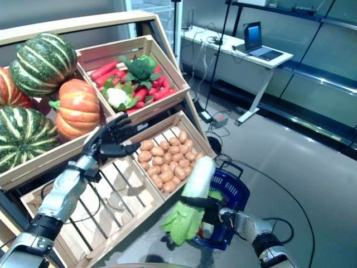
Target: Put vegetables into the basket
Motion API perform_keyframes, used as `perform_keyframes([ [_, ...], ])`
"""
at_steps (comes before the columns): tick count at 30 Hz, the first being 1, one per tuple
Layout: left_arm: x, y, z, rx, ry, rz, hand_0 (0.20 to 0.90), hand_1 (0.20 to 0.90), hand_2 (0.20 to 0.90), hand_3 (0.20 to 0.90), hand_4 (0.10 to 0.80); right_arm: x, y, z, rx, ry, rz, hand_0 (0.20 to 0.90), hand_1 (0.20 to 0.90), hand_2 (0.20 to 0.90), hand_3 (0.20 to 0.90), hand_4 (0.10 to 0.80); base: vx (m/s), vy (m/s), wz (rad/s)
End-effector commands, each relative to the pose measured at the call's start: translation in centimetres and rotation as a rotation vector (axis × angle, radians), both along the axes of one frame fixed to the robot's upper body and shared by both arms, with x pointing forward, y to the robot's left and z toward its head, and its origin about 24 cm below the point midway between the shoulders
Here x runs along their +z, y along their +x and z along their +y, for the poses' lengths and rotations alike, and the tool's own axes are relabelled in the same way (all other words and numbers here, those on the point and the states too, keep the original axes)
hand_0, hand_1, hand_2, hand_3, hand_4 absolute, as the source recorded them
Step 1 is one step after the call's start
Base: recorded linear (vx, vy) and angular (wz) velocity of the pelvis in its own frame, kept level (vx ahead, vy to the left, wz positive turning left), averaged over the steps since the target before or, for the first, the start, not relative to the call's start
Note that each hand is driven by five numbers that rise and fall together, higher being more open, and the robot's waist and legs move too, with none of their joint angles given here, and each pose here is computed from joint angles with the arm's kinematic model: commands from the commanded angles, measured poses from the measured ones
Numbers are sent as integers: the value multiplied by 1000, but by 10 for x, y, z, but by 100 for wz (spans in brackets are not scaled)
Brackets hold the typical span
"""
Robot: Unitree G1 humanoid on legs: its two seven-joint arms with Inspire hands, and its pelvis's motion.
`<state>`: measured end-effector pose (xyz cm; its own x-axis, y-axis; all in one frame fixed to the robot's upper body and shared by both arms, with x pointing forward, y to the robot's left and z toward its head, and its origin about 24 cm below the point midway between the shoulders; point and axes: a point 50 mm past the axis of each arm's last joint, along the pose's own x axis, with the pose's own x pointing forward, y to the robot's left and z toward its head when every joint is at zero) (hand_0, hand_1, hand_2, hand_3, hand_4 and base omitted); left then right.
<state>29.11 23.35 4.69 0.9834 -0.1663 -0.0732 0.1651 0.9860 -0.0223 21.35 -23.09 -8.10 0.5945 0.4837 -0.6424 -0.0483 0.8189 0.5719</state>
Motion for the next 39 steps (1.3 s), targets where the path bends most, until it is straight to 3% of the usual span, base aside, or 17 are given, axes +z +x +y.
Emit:
perform_keyframes([
  [1,45,18,12,29,8,-214,900,900,900,900,800,38,44,-39,-275,-26,-220,300,300,300,300,400,102,8,-11],
  [6,23,16,12,96,-32,-132,900,900,900,900,800,36,44,-72,-656,-126,-172,300,300,300,300,400,70,-6,-5],
  [8,20,19,1,108,-60,-144,900,900,900,900,800,52,65,-73,-799,-173,-220,300,300,300,300,400,-198,-10,-6],
  [12,37,35,-19,89,-138,-209,900,900,900,900,800,107,109,-83,-891,-349,-337,300,300,300,300,400,-440,-1,-15],
  [16,43,39,-37,79,-182,-233,900,900,900,900,800,156,133,-90,-980,-373,-467,300,300,300,300,400,-352,13,-2],
  [23,64,42,-50,57,-170,-298,900,900,900,900,800,217,151,-100,-939,-488,-655,300,300,300,300,400,-226,-6,7],
  [28,78,42,-45,55,-205,-363,900,900,900,900,800,231,151,-108,-929,-525,-701,300,300,300,300,400,-46,-12,22],
  [35,87,38,-56,-3,-289,-432,900,900,900,900,800,257,161,-102,-884,-559,-764,300,300,300,300,400,-94,-13,3],
  [36,89,38,-57,-8,-298,-440,900,900,900,900,800,261,161,-103,-900,-584,-765,568,568,568,568,579,-94,-13,6],
  [37,90,38,-56,-14,-306,-450,900,900,900,900,800,264,161,-105,-922,-625,-773,900,900,900,900,800,-78,-7,5],
  [39,91,37,-55,-15,-314,-463,900,900,900,900,800,267,162,-102,-908,-634,-781,900,900,900,900,800,-46,-13,-1],
])
